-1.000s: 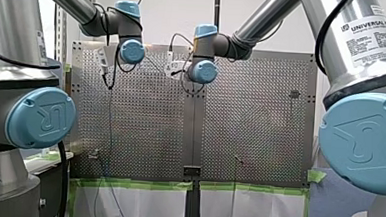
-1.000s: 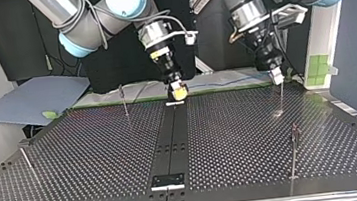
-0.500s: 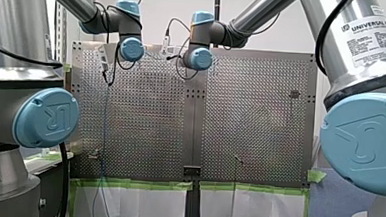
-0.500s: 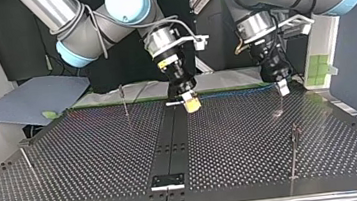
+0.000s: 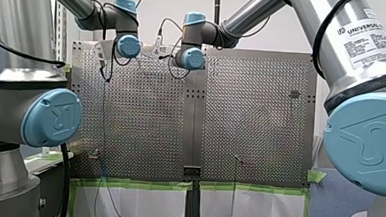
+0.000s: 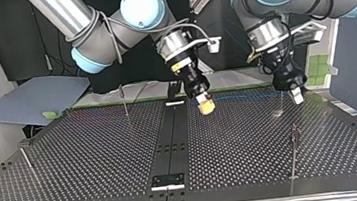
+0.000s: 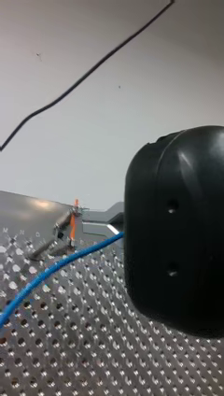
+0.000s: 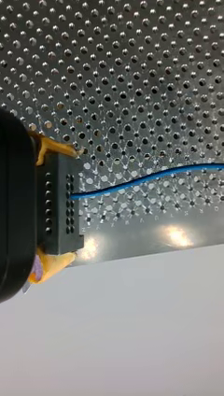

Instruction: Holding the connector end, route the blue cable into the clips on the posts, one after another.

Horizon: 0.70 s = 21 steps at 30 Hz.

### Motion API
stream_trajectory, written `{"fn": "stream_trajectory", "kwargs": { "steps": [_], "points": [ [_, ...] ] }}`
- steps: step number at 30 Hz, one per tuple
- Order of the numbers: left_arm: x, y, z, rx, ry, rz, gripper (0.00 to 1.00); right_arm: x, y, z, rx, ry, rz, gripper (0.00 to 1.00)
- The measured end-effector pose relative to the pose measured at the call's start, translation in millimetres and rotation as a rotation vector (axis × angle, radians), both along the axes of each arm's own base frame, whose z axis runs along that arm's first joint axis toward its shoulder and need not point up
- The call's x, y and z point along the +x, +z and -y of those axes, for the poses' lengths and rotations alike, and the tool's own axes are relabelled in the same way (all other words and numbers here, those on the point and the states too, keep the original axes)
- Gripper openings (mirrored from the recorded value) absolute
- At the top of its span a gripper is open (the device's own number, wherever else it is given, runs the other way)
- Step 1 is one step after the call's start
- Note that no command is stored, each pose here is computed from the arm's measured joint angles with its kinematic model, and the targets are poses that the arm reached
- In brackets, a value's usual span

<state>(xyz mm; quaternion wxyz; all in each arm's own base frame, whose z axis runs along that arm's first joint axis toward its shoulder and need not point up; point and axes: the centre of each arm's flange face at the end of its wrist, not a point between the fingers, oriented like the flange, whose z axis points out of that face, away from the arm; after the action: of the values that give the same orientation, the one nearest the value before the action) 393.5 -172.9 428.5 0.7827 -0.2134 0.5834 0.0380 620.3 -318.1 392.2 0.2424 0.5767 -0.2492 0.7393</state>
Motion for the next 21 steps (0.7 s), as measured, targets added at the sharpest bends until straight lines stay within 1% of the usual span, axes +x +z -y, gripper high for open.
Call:
{"fn": "stream_trajectory", "kwargs": {
  "steps": [5,9,13,17,21],
  "points": [
    [8.9,3.2,-13.9,0.010,0.006,-0.002,0.00,6.3,9.3,-0.3,0.013,0.010,0.022,0.00],
    [14.7,2.7,-23.8,0.019,0.007,-0.008,0.00,11.4,20.3,3.0,0.010,0.013,0.037,0.00],
    [21.6,3.2,-34.5,0.028,0.009,-0.008,0.00,17.5,23.1,7.7,0.016,0.011,0.032,0.00],
    [34.2,10.4,-48.4,0.039,0.010,-0.002,0.00,24.2,22.6,12.3,0.022,0.011,0.025,0.00],
    [46.8,18.7,-58.0,0.049,0.002,-0.005,0.00,30.2,28.4,16.7,0.017,0.009,0.032,0.00]
  ]
}}
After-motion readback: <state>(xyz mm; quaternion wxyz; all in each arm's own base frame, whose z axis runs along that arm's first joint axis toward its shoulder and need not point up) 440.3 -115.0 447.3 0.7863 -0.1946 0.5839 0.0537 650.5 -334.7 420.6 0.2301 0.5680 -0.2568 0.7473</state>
